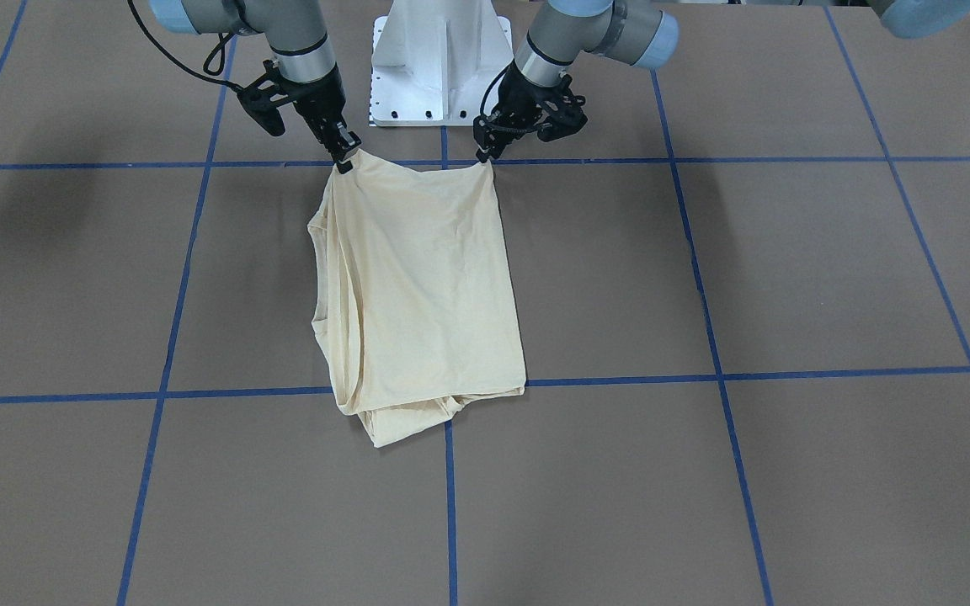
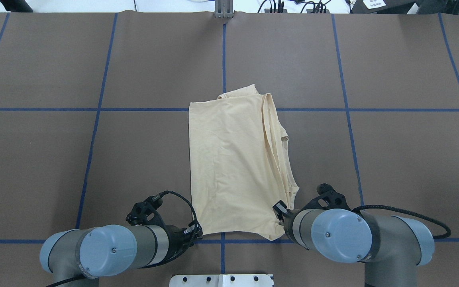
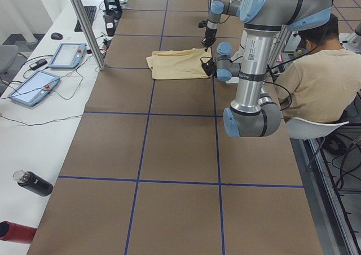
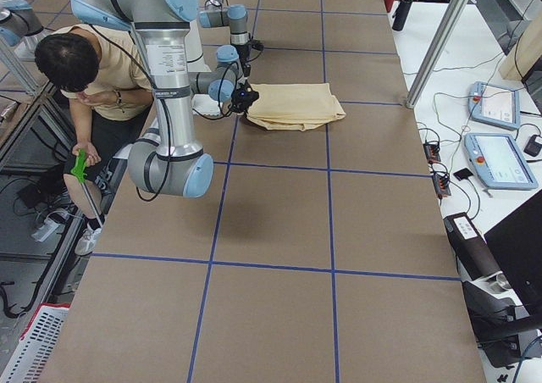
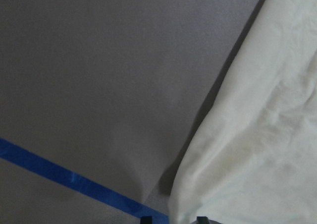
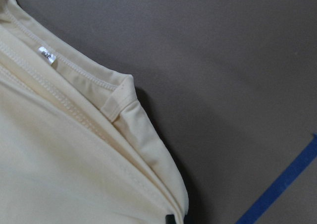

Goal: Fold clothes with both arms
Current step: 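Lower the left gripper to the shirt's near corner and grasp it, then lift the near edge with both grippers and fold it over toward the far edge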

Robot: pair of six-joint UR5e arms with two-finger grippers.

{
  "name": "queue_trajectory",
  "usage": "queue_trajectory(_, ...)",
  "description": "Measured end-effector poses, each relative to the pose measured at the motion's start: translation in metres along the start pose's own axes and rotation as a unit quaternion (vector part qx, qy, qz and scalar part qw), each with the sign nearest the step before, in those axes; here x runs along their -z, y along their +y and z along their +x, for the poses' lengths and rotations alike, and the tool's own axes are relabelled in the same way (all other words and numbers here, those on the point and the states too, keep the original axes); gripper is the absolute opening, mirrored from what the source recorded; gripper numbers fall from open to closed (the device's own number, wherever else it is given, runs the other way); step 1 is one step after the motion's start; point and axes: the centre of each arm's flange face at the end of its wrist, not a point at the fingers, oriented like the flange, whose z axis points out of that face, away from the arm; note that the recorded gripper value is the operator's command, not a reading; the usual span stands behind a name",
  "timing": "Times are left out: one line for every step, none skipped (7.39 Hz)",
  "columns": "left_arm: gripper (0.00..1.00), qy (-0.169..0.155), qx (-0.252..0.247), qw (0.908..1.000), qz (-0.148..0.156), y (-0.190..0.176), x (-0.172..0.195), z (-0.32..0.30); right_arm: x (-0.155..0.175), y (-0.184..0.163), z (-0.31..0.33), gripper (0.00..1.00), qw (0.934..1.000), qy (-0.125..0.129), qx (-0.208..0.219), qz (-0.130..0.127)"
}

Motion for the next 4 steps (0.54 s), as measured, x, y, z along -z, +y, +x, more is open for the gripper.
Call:
queue_trajectory(0.00,0.001,0.000,1.0000,0.000,0.0001,0.0002,0.0004,-0.0001,0.0001,0.0000,0.00,1.0000,0.000,0.000,0.000)
queue_trajectory(0.00,0.003,0.002,1.0000,-0.001,0.0004,0.0014,0.0013,-0.0001,0.0001,0.0000,0.00,1.0000,0.000,0.000,0.000)
queue_trajectory(0.00,0.007,0.005,1.0000,-0.003,0.0011,0.0039,0.0029,-0.0002,0.0000,0.0001,0.00,1.0000,0.000,0.000,0.000)
queue_trajectory(0.00,0.012,0.007,0.9999,-0.005,0.0020,0.0086,0.0056,-0.0001,-0.0001,0.0001,0.00,1.0000,0.000,0.000,0.000)
